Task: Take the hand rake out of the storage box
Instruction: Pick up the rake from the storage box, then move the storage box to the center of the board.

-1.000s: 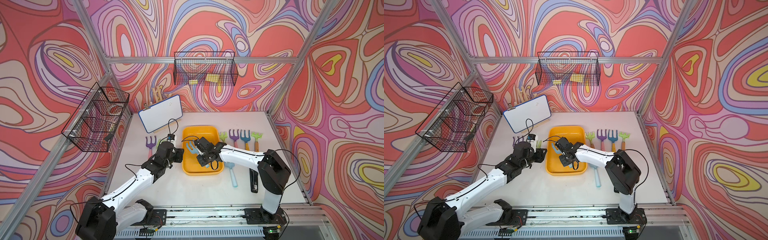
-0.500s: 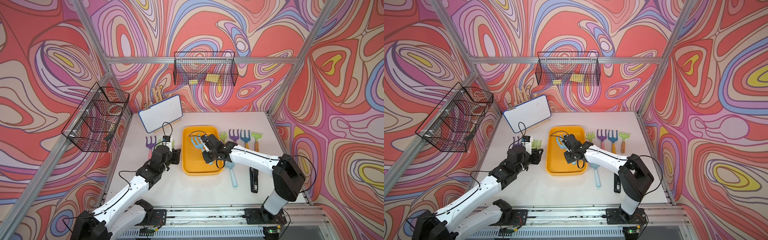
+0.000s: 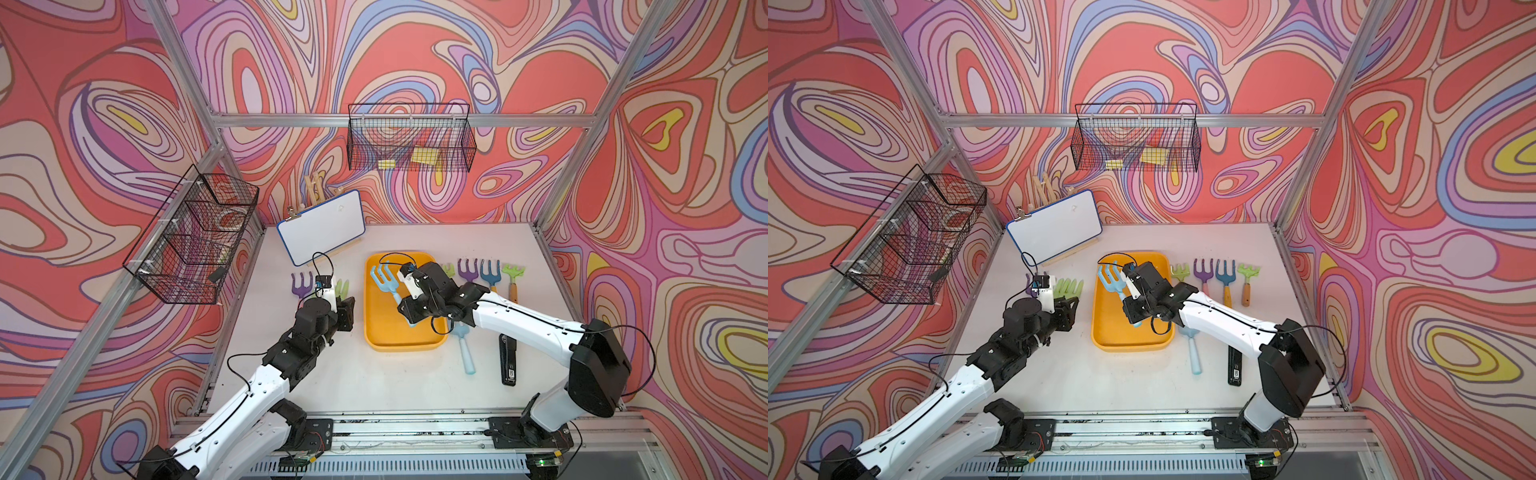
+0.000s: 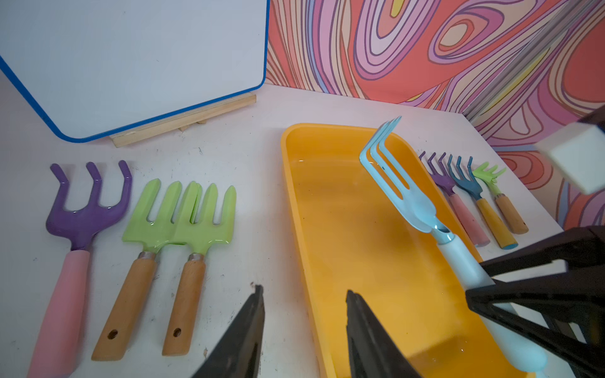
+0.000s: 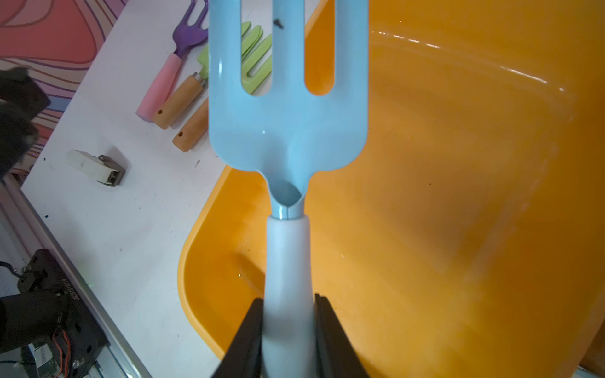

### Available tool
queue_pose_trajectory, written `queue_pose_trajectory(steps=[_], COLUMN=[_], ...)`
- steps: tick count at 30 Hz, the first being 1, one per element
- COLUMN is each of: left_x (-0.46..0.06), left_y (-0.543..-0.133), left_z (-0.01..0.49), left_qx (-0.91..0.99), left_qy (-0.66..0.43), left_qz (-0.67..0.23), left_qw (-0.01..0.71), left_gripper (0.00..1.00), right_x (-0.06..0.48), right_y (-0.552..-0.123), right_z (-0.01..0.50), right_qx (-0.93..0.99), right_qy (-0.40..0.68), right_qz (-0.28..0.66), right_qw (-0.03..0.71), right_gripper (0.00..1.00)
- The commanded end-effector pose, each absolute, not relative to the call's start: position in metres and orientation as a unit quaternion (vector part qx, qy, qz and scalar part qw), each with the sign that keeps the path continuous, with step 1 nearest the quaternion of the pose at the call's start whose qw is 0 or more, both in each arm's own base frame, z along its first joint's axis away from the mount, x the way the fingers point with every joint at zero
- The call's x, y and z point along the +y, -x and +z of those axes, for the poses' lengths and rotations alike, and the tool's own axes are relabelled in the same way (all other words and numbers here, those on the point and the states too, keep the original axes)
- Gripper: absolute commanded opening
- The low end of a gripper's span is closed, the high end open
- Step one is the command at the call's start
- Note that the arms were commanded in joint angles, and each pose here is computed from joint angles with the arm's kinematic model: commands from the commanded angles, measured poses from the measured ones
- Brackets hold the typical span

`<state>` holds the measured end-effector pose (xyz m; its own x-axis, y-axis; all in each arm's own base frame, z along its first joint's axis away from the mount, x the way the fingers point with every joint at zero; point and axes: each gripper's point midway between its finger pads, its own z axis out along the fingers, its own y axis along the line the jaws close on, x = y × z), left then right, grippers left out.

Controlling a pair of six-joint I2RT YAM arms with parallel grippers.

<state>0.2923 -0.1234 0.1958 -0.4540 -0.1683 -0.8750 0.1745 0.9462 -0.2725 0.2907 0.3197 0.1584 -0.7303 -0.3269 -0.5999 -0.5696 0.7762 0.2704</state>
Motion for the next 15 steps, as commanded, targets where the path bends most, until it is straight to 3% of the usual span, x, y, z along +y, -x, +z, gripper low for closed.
queue_pose_trajectory(steps=[1,7,15], left_x=[-0.118,-0.103,-0.073], left_y=[-0.293,-0.289,-0.27], left_z=[0.204,0.215,0.265], left_qx=[0.825,0.815,0.769], left_qy=[0.011,0.039,0.09], left_qz=[-0.158,-0.146,-0.139], left_qw=[0.542,0.559,0.618], left_gripper=[0.46,0.48,0.48], right_x=[0.326,0.335,0.342], right_y=[-0.273,-0.246,-0.227], right_z=[0.167,0.171,0.175], right_qx=[0.891,0.882,0.868], right_qy=[0.273,0.313,0.355], right_qz=[0.243,0.245,0.248], right_qw=[0.269,0.255,0.244], right_gripper=[0.18,0.18,0.18])
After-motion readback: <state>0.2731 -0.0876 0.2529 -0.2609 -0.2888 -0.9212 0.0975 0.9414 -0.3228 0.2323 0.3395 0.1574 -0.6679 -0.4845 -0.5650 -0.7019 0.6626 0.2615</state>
